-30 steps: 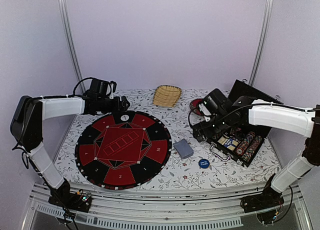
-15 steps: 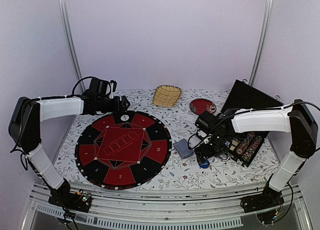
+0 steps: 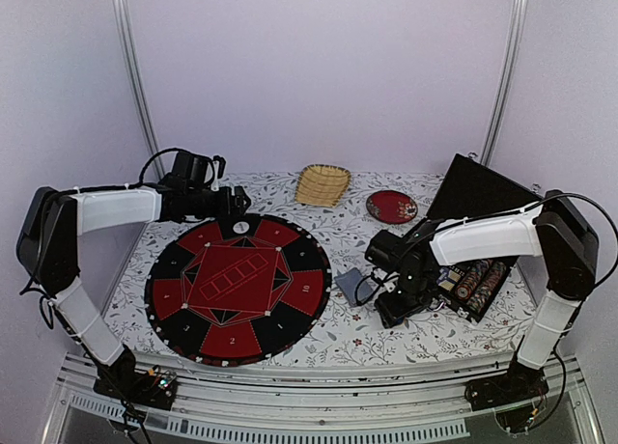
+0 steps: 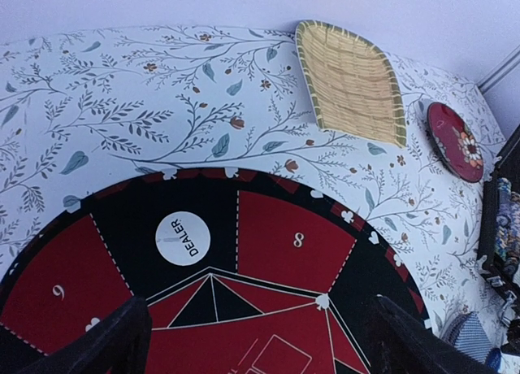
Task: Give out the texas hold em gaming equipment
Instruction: Pick up the small blind button from the center of the board.
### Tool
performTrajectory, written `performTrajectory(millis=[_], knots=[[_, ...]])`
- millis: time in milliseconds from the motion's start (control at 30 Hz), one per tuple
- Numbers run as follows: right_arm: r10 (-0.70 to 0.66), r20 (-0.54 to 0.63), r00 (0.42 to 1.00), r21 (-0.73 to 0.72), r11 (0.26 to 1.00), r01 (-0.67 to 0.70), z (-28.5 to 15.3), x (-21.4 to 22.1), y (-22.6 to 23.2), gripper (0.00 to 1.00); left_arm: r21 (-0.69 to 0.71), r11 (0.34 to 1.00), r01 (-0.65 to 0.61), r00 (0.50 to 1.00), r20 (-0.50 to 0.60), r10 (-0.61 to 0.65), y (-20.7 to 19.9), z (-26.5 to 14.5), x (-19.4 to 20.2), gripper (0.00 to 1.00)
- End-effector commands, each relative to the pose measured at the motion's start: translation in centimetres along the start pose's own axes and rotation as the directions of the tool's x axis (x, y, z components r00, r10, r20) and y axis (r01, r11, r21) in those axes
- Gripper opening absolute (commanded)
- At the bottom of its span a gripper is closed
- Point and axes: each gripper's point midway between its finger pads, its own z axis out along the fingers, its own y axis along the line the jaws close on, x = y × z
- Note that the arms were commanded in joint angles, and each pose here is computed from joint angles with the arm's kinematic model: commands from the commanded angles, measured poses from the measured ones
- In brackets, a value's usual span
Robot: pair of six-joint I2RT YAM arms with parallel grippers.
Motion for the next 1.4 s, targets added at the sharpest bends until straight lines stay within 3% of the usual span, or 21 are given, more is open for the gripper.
performTrajectory(millis=[0,233,600,1033,1233,1367], knots=[[-0.002,0.019,1.0,0.012,1.0,0.002,-0.1,-1.0,0.2,0.66,0.001,1.0,-0.025,1.0,-0.012,0.025,-0.3,-0.1,0.6,0.94],[-0.013,0.026,1.0,0.035,0.999,0.012,-0.1,-1.7,0.1,0.62,-0.001,1.0,-0.031,0.999,-0.012,0.031,-0.2,-0.1,0.5,0.94],[-0.009,0.026,1.0,0.02,1.0,0.008,-0.8,-1.4,0.3,0.37,-0.013,0.999,-0.04,0.999,-0.012,0.04,0.0,-0.2,0.6,0.94],[0.01,0.115,0.993,0.058,0.998,-0.017,-5.0,-2.7,-0.7,0.29,-0.018,0.998,-0.056,0.998,-0.001,0.056,0.0,-0.7,0.2,0.94],[-0.031,0.343,0.939,-0.02,0.999,0.04,-11.1,-10.9,2.7,0.28,-0.01,0.999,-0.051,0.999,0.009,0.051,0.0,-1.2,-0.1,0.94],[-0.113,0.43,0.896,-0.057,0.987,0.152,-11.9,-15.6,7.1,0.27,-0.001,0.999,-0.034,0.999,0.018,0.034,0.3,-1.8,-0.4,0.94]])
